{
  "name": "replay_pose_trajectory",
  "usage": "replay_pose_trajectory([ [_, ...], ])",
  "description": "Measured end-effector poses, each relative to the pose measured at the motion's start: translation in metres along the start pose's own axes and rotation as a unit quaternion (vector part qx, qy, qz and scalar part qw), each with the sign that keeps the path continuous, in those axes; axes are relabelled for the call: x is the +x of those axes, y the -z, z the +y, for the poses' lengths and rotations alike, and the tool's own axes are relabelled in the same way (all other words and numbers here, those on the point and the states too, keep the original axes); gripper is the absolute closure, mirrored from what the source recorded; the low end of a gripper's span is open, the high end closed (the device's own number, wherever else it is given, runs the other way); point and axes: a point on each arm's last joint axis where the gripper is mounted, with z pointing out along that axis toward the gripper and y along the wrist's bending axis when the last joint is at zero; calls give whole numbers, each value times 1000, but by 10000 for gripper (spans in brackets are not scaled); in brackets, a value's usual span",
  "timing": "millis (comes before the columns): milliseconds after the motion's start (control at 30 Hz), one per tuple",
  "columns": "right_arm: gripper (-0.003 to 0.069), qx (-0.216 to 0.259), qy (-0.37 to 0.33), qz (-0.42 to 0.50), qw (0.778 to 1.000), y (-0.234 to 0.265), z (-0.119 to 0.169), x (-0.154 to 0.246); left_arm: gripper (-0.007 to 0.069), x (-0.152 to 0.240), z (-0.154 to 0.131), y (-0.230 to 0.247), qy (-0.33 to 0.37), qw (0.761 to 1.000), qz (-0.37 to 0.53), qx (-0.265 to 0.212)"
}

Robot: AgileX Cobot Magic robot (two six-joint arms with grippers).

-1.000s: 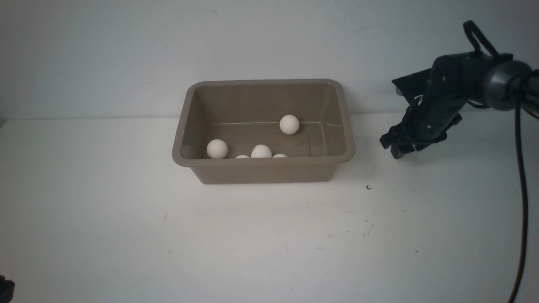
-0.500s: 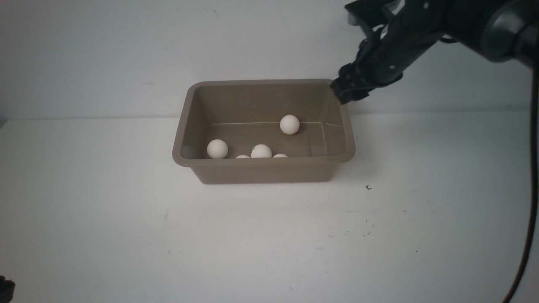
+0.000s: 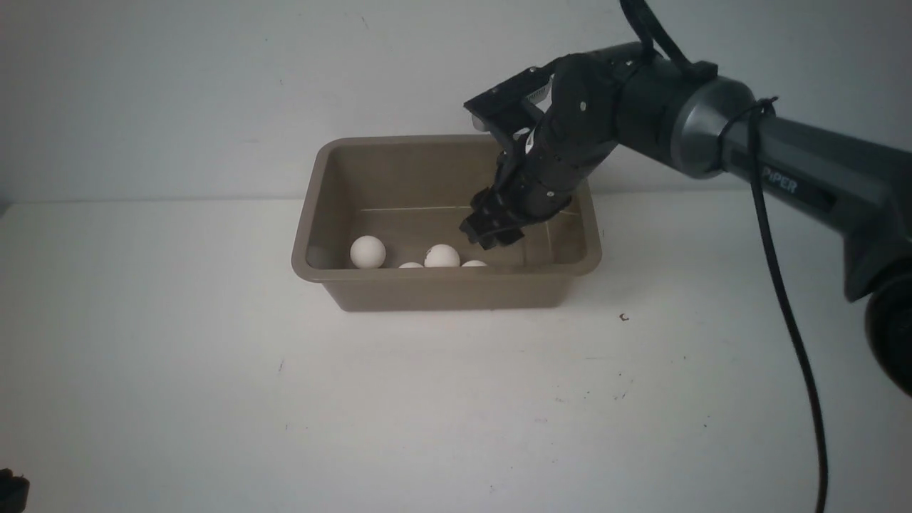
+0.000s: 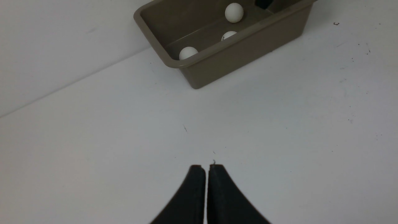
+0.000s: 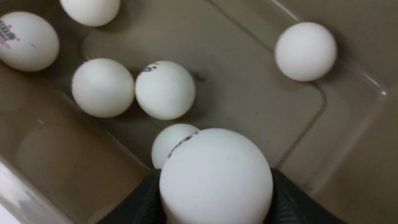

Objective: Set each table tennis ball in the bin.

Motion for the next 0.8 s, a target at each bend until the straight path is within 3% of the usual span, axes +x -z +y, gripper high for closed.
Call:
replay_pose_trajectory([
  [100,288,-2,-1,3,1000,-5,1,1,629,0,0,0,0,1000,0,0],
  [300,180,-1,-11,3,1000,-7,1,2,629,0,0,0,0,1000,0,0],
  [467,172,6,1,4,1000,0,-1,-2,629,0,0,0,0,1000,0,0],
  [700,293,73,58,-35,995,81,-10,-24,629,0,0,0,0,1000,0,0],
  [800,429,144,82,-92,982,175,-17,-31,629,-2,0,0,0,1000,-9,-1],
])
